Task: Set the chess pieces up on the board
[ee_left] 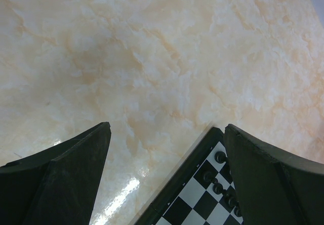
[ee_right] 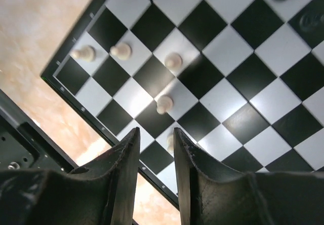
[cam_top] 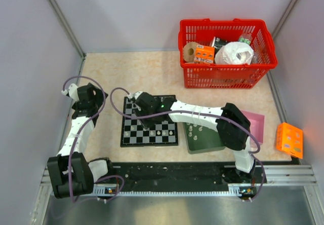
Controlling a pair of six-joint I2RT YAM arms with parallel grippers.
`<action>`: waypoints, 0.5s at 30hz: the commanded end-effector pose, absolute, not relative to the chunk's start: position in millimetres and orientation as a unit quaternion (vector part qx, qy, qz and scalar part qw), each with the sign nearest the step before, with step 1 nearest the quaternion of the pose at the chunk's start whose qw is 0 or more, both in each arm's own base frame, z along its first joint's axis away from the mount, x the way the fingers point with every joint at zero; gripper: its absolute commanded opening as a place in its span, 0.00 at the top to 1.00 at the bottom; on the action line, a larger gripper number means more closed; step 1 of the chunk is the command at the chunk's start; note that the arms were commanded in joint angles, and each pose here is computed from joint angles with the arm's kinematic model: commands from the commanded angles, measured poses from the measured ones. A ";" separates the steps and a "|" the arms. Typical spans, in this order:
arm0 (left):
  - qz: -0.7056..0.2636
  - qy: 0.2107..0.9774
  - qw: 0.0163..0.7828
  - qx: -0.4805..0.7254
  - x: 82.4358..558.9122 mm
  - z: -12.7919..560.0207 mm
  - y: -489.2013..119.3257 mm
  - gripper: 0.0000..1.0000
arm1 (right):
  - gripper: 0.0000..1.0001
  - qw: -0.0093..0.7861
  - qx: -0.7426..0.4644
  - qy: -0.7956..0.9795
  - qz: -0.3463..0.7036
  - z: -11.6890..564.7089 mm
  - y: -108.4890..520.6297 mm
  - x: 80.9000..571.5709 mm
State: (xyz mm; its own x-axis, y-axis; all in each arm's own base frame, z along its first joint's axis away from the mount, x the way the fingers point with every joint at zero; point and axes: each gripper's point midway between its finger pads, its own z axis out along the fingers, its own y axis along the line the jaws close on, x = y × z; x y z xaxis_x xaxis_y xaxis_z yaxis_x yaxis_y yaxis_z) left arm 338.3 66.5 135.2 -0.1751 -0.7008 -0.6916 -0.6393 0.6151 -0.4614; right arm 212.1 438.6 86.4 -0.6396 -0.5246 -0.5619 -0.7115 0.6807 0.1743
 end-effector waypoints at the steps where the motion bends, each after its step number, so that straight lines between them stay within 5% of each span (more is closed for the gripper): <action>1: -0.041 0.746 0.501 -0.437 347.9 157.0 71.0 0.02 | 0.67 0.269 -0.356 0.871 0.204 101.7 464.1 222.3; 15: -0.033 0.746 0.500 -0.439 344.8 155.7 73.1 0.01 | 0.68 0.251 -0.359 0.883 0.169 70.7 468.0 230.1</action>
